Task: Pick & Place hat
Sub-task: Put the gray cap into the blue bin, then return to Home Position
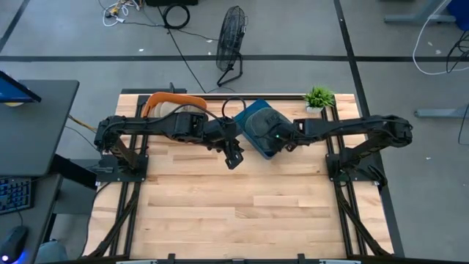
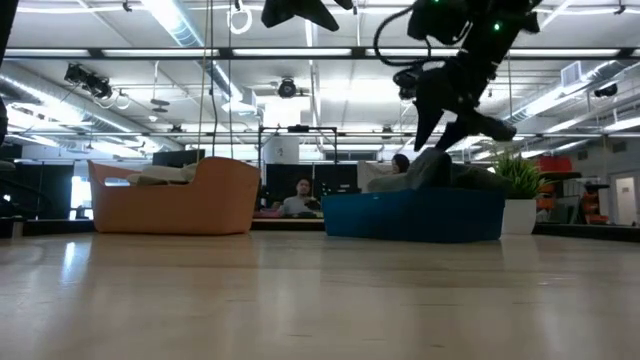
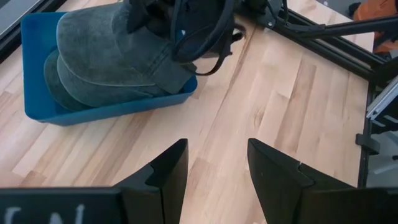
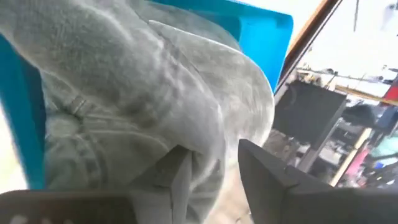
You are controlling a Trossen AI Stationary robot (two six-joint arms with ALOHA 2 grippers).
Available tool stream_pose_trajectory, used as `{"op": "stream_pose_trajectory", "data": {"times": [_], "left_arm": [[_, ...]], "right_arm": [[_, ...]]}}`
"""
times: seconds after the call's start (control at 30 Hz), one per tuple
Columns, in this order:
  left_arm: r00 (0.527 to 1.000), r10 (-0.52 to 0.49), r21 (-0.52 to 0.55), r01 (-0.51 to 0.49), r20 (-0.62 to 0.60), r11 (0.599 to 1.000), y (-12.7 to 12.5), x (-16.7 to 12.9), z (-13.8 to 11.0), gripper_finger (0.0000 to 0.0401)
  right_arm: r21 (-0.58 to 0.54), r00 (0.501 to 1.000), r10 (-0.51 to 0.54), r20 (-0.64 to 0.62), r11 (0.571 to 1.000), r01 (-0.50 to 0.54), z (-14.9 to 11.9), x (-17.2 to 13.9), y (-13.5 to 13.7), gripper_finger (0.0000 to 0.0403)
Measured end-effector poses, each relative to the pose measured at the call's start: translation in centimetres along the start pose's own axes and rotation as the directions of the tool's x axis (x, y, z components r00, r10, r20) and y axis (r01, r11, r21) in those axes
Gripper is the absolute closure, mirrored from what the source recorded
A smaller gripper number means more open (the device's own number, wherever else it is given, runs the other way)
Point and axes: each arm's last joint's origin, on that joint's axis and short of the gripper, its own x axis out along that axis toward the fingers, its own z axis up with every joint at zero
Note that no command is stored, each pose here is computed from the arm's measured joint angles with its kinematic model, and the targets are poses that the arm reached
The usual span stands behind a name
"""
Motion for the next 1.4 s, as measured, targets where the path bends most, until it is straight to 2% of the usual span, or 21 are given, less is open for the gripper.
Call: {"op": "stream_pose_trajectory", "data": {"times": [0.17,0.33,0.5,0.57,0.67,0.8,0.93,1.0,1.1,1.33,1.4], "left_arm": [[1.0,-0.008,-0.029,0.008,0.013,1.0,0.2,-1.4,0.0,0.0231],[0.998,-0.032,-0.033,0.034,0.062,0.999,0.8,-4.9,0.1,0.0231],[0.988,-0.064,0.128,0.046,0.14,0.991,1.4,-8.4,0.2,0.0231],[0.985,-0.073,0.171,0.046,0.158,0.984,1.5,-9.3,0.2,0.0231],[0.982,-0.079,0.204,0.044,0.17,0.978,1.7,-10.0,0.2,0.0231],[0.989,-0.025,0.23,-0.009,0.145,0.973,2.0,-10.0,-0.2,0.0231],[0.986,0.133,0.21,-0.151,0.096,0.966,2.8,-9.8,-1.1,0.0231],[0.983,0.168,0.201,-0.181,0.08,0.963,3.0,-9.8,-1.3,0.0231],[0.982,0.17,0.221,-0.183,0.077,0.958,3.0,-9.8,-1.3,0.0231],[0.989,0.144,0.24,-0.148,0.032,0.959,3.1,-9.8,-1.6,0.0232],[0.992,0.126,0.244,-0.124,0.01,0.962,3.0,-9.8,-1.8,0.0236]], "right_arm": [[0.07,0.999,0.045,-0.009,0.997,-0.044,0.3,-2.1,-1.1,0.025],[0.205,0.998,0.069,0.005,0.976,-0.069,0.9,-5.6,-2.5,0.0234],[0.316,0.994,0.05,0.097,0.946,-0.079,1.4,-10.8,-4.9,0.0234],[0.393,0.984,0.046,0.171,0.913,-0.11,1.4,-13.1,-6.0,0.0238],[0.536,0.953,0.035,0.301,0.82,-0.199,1.0,-16.0,-7.5,0.0244],[0.621,0.895,-0.003,0.447,0.72,-0.308,-0.2,-19.0,-8.5,0.0253],[0.668,0.872,-0.053,0.487,0.665,-0.333,-1.9,-20.7,-8.2,0.0266],[0.697,0.865,-0.074,0.496,0.628,-0.346,-2.8,-21.1,-7.8,0.0276],[0.727,0.855,-0.101,0.51,0.582,-0.365,-3.7,-21.2,-6.8,0.029],[0.729,0.817,-0.139,0.559,0.552,-0.405,-5.4,-20.2,-3.4,0.0314],[0.728,0.8,-0.145,0.583,0.531,-0.434,-6.1,-20.2,-2.3,0.032]]}}
